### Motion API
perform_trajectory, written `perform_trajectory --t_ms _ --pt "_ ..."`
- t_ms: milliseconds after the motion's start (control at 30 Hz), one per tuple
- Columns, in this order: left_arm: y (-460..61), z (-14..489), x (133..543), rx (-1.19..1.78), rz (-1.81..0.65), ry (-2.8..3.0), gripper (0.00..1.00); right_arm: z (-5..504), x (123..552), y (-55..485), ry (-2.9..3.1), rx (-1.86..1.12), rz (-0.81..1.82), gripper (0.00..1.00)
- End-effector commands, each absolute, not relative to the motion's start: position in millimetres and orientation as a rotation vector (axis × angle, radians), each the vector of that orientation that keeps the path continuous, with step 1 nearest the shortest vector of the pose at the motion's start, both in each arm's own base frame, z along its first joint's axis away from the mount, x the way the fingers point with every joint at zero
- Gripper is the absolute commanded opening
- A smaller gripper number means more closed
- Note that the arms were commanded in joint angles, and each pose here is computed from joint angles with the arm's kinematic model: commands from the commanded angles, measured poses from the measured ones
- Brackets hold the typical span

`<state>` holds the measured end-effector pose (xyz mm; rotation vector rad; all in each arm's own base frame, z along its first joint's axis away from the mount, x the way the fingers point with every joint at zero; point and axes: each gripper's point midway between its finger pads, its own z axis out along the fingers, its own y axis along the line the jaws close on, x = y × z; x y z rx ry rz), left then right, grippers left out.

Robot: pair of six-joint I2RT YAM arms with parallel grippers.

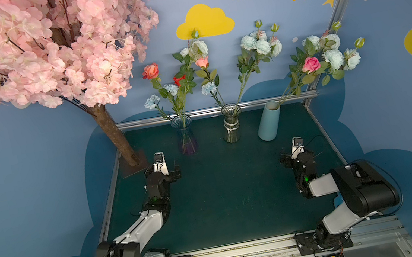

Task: Pick out blue flowers from the vase
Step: Pick up the vase from the center of the board.

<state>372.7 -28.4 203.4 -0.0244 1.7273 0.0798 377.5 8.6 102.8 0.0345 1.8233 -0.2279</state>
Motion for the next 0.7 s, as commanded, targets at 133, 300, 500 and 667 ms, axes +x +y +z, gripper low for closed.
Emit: perform_trajectory --t_ms 133,300,500,667 --pt "-34.6 222.5 355.3 -0.162 -0.136 1.838 0.99 188.6 357.0 33.9 1.893 -0.017 -0.164 0.99" --pt "-34.1 238.0 362.6 -0.251 -0.32 1.869 0.99 204.2 342.6 63.0 1.808 0.058 0.252 0.99" --pt "-41.8 260.7 376.4 -0.264 -0.418 1.972 0.87 203.0 330.8 90.4 1.774 0.07 0.591 0.78" --pt "-47.4 273.6 402.1 -0.292 -0.435 2.096 0.83 200.5 333.7 142.6 1.875 -0.168 0.651 0.66"
